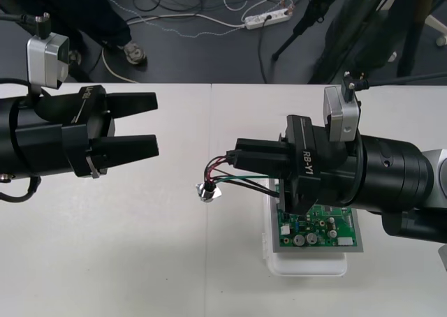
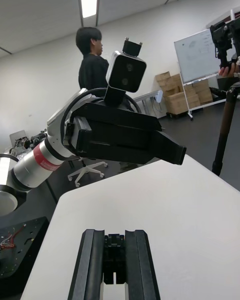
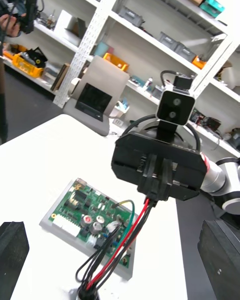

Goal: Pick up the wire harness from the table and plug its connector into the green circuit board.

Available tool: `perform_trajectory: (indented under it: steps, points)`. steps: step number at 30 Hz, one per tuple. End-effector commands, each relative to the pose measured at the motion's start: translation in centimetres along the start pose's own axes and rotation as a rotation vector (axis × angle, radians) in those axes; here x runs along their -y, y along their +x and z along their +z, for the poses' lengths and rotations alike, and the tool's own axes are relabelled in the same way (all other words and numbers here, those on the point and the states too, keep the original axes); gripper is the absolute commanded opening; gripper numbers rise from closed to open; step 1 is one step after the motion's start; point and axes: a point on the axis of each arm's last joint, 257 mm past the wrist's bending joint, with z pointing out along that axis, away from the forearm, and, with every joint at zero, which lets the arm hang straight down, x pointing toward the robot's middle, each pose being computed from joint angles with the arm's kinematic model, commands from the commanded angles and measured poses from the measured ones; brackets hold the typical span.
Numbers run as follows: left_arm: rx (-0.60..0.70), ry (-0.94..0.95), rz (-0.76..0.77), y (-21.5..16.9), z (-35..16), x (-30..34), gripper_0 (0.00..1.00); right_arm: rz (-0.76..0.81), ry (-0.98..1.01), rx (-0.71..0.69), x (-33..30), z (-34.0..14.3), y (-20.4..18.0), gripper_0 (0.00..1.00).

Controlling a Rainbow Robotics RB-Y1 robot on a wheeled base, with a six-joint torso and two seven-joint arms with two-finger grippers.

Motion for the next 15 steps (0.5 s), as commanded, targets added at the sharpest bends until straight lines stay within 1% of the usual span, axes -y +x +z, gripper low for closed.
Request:
perform_trajectory:
  steps: [1, 15]
  points:
    - [-0.005, 0.076, 0.054, -0.6, 1.1, 1.8, 1.00, -0.078, -0.012, 0.039, -1.1, 0.8, -1.2, 0.00]
    - [0.064, 0.168, 0.073, -0.3, 2.9, 4.1, 1.00, -0.093, -0.065, 0.149, -3.4, 0.6, -2.4, 0.00]
